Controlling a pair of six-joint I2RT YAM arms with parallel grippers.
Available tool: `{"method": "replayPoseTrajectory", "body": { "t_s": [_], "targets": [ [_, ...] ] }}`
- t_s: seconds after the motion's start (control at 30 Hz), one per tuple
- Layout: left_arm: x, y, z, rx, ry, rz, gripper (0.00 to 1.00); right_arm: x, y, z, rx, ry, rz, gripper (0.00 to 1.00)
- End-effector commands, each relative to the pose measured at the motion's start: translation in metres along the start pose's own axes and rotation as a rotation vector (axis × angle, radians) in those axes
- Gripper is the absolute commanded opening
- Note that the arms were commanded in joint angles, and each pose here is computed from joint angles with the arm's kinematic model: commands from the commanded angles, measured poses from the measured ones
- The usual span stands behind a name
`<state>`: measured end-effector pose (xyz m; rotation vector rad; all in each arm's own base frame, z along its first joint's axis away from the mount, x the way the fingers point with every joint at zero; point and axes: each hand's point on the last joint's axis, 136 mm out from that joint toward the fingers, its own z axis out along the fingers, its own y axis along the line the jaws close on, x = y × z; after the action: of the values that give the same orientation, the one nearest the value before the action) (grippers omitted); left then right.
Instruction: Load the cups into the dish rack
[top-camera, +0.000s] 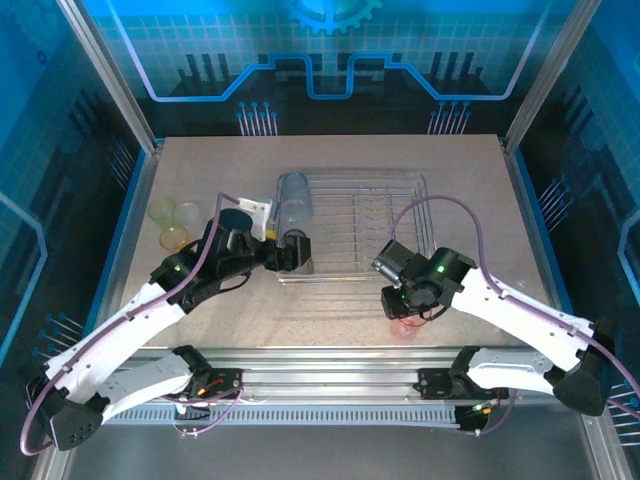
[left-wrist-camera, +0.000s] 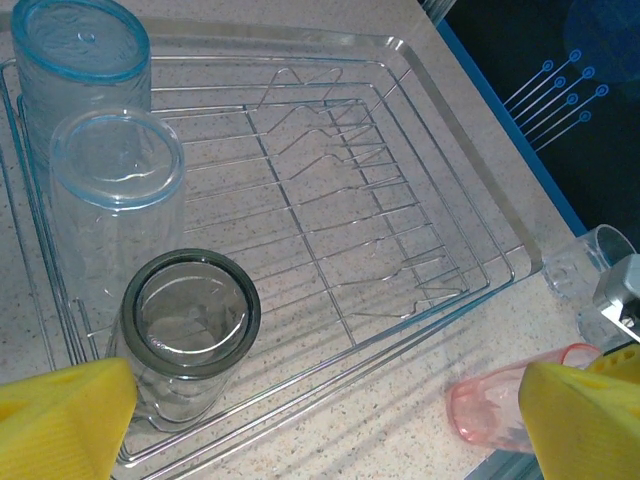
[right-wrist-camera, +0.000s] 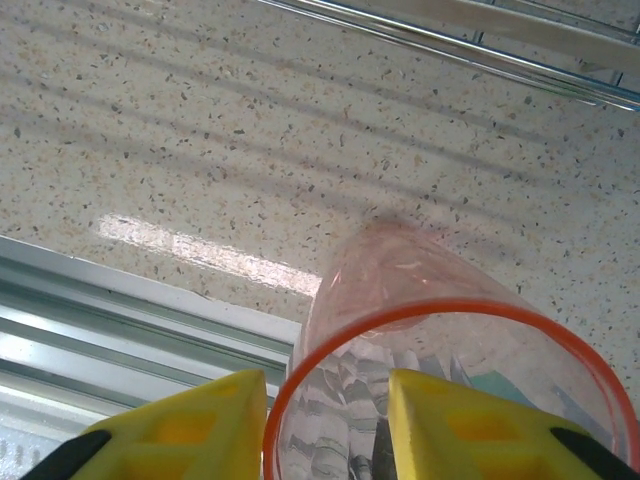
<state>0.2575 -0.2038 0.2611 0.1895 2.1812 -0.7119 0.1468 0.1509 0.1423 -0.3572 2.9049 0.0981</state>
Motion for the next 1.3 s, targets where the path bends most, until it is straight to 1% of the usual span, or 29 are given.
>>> {"method": "replayPoseTrajectory", "body": {
  "t_s": [0.0,0.57,1.07,1.13,1.2,1.27],
  "targets": [
    [0.002,0.001,-0.002,0.006,-0.004,0.028,0.99,-0.004,-0.002,-0.002,0.033,-0.013,-0.007,0.35],
    [0.008,0.004,0.002,0.000,0.012,0.021,0.99,-0.002,-0.012,0.012,0.107,0.008,-0.032,0.26],
    [0.011,0.006,0.004,-0.002,0.021,0.016,0.99,0.000,-0.021,0.019,0.139,0.029,-0.039,0.24],
    [0.013,0.005,0.004,0.001,0.024,0.014,0.99,-0.001,-0.022,0.018,0.137,0.022,-0.040,0.23],
    [0.013,0.005,0.004,0.006,0.023,0.012,0.99,-0.005,-0.019,0.015,0.121,0.002,-0.046,0.19],
    [0.012,0.002,0.002,0.018,0.018,0.009,0.99,-0.012,-0.011,0.008,0.072,-0.036,-0.065,0.12]
  ]
}}
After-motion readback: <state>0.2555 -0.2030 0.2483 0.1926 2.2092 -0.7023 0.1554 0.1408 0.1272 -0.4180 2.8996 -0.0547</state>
